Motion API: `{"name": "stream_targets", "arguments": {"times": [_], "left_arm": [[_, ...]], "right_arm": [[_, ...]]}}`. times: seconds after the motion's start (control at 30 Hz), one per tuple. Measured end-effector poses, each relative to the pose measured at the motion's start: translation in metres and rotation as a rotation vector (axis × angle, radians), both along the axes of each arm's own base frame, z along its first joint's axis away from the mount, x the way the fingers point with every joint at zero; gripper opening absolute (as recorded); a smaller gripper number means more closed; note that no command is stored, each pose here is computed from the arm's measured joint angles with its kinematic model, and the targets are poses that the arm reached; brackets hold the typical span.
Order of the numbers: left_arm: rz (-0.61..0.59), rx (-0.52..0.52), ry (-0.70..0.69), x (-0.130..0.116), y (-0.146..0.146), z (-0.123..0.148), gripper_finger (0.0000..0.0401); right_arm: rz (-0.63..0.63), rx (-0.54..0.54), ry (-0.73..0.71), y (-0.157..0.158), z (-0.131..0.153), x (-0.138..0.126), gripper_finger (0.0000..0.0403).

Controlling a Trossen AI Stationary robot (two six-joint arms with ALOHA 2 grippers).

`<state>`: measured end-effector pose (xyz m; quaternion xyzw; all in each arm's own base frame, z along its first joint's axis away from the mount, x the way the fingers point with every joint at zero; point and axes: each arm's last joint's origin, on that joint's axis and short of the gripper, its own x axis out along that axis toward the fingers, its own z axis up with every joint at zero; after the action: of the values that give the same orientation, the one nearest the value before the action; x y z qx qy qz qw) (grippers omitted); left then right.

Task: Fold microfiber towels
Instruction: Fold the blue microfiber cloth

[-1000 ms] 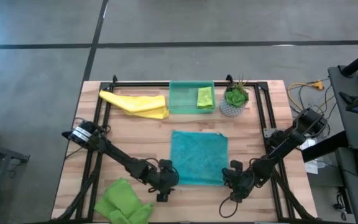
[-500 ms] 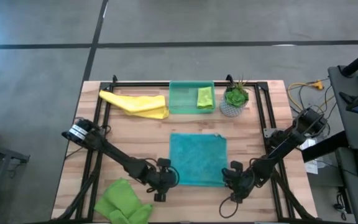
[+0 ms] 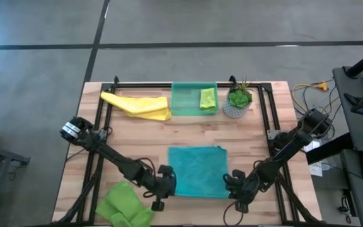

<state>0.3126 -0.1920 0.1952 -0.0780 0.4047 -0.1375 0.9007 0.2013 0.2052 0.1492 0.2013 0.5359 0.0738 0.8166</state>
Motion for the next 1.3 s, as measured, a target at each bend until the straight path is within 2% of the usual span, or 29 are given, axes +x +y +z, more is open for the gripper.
{"name": "stream_targets", "arguments": {"times": [0.23,0.43,0.8,1.03,1.17,1.3], "left_arm": [[0.018,0.011,-0.004,-0.001,-0.001,-0.001,0.0001],[0.191,0.078,0.034,-0.007,0.007,-0.002,0.0000],[0.240,0.131,0.011,-0.005,0.017,-0.002,0.0000],[0.310,0.242,-0.011,-0.007,0.029,0.002,0.0000],[0.368,0.306,0.002,-0.009,0.041,0.003,0.0000],[0.411,0.316,0.013,-0.004,0.055,0.001,0.0000]], "right_arm": [[-0.013,-0.011,0.043,0.001,0.008,0.001,0.0009],[-0.030,-0.040,0.042,-0.009,0.019,0.001,0.0009],[-0.125,-0.156,-0.019,-0.065,0.047,0.010,0.0009],[-0.145,-0.198,-0.021,-0.100,0.048,0.017,0.0009],[-0.145,-0.226,0.030,-0.113,0.044,0.019,0.0009],[-0.147,-0.255,0.051,-0.122,0.041,0.020,0.0009]]}}
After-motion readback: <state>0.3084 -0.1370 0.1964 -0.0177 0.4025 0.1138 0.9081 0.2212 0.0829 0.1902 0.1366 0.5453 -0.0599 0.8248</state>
